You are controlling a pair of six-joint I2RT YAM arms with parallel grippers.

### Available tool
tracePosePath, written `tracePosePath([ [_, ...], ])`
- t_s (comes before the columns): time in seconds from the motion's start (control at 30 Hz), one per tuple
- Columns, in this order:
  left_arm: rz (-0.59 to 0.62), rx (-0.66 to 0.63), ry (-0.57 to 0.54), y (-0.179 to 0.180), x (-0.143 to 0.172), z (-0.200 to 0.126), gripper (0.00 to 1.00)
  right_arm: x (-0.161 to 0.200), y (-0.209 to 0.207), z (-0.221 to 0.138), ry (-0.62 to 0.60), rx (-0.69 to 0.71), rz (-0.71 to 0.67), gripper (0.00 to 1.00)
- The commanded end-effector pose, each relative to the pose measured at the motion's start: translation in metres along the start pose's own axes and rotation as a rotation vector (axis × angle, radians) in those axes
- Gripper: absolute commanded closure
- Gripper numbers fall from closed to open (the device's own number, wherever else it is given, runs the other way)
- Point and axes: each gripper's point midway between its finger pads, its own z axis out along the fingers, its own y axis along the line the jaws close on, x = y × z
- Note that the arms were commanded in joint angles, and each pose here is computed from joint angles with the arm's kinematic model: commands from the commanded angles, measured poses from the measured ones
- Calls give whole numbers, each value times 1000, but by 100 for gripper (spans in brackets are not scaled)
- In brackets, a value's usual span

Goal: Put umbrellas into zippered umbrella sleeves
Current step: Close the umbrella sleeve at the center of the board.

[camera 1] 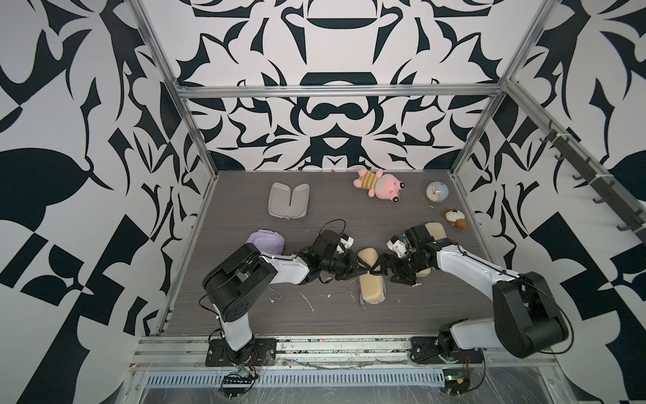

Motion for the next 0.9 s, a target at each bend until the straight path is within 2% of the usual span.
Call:
tracePosePath([
  [0.0, -11, -34, 7, 12, 0, -6, 75, 0, -15, 15, 9, 32, -2, 9],
  [0.07, -23, -50, -30, 16, -6, -22, 71, 1, -23, 20, 11, 54, 7, 21],
  [0.13, -16, -85, -63, 20, -7, -37, 61, 0, -23, 20, 2, 49, 9, 29],
  [0.2, -3, -138, -64, 30, -3, -42, 51, -2, -20, 21, -3, 35, 7, 33],
  [0.37, -49, -174, -16, 59, 16, -34, 38, -6, -14, 30, 11, -28, 27, 40],
  [0.53, -90, -79, 4, 54, 16, -18, 36, -17, -3, 36, -32, -97, 79, 50],
  [0.67, -137, -75, -23, 64, 21, -26, 35, -22, 6, 44, -100, -118, 168, 61],
  [0.77, -199, -205, -96, 92, 19, -46, 34, -21, 5, 50, -193, -87, 270, 73],
  [0.87, -210, -421, -177, 115, 19, -72, 29, -21, 8, 51, -332, -59, 376, 76],
])
